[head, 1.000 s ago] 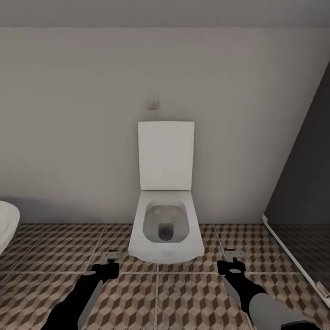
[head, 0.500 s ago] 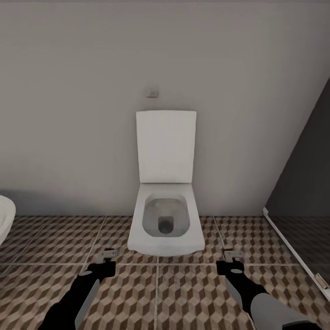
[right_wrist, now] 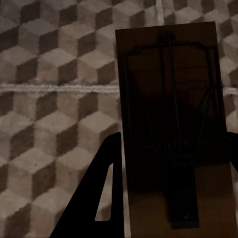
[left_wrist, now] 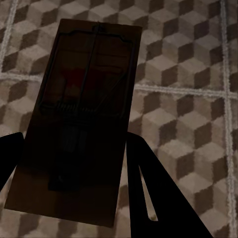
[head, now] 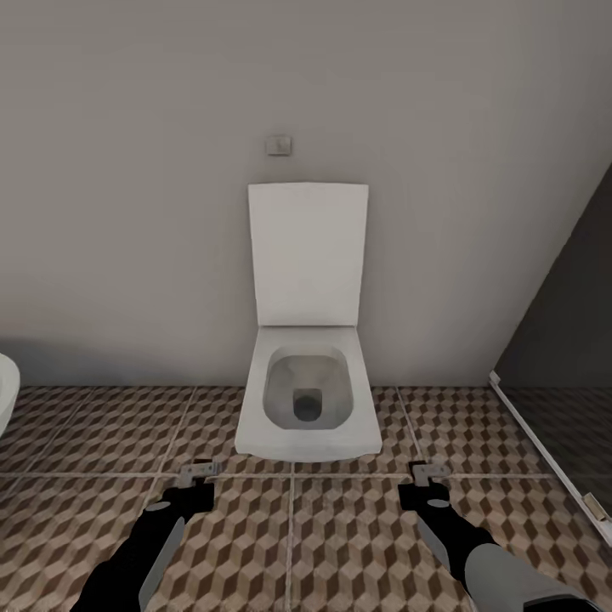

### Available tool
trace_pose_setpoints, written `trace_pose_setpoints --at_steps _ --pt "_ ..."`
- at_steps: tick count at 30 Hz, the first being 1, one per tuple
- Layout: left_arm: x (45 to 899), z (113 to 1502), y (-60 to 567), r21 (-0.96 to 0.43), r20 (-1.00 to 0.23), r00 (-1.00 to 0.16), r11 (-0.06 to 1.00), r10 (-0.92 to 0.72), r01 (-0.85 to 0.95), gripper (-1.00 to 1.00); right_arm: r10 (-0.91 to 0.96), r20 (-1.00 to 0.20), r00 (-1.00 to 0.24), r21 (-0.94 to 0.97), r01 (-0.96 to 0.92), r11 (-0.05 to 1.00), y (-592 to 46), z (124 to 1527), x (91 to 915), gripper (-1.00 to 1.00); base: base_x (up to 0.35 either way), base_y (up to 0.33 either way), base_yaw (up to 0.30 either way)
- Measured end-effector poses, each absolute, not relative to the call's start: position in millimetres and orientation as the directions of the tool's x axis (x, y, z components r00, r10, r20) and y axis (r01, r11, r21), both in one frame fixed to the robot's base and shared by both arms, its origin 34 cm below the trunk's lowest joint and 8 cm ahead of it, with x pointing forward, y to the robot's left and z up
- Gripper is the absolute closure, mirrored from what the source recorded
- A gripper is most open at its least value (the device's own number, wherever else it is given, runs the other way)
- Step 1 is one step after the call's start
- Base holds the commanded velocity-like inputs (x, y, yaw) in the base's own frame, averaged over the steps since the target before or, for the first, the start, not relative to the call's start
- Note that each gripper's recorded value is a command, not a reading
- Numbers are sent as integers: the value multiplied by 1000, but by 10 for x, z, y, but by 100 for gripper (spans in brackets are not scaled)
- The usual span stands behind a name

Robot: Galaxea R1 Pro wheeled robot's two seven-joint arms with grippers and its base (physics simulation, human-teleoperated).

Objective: Take the four mousetraps from the cabinet in the bathroom and place them on the bathroom floor. Make sure all four end up on the same floor surface, and ensure that at least two of them are either under or directly next to the same bathroom sink.

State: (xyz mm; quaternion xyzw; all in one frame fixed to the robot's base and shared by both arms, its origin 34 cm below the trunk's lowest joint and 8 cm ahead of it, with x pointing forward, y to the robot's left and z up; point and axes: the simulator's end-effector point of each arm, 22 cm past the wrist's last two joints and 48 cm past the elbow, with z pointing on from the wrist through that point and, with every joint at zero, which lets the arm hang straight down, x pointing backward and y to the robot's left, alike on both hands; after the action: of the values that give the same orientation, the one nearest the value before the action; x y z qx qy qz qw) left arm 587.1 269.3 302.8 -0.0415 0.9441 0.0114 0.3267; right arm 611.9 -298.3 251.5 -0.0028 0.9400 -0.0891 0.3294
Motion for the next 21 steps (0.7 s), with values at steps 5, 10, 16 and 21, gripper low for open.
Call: trace_pose_setpoints --at_steps 5,10,16,21 --pt "5835 2927 2691 -5 -603 -794 996 -72 -86 100 -63 -604 -795 -167 49 985 -2958 2401 6069 100 0 0 0" --pt "5795 2825 2689 -4 -588 -806 996 -72 -86 100 -63 -583 -810 -167 43 985 -2941 2282 6005 100 0 0 0" --pt "5743 2702 2689 -2 -569 -819 996 -72 -87 100 -62 -561 -825 -166 39 985 -2930 2146 5934 100 0 0 0" --pt "5693 2596 2688 0 -552 -831 996 -72 -86 100 -60 -543 -838 -167 39 985 -2940 2035 5869 100 0 0 0"
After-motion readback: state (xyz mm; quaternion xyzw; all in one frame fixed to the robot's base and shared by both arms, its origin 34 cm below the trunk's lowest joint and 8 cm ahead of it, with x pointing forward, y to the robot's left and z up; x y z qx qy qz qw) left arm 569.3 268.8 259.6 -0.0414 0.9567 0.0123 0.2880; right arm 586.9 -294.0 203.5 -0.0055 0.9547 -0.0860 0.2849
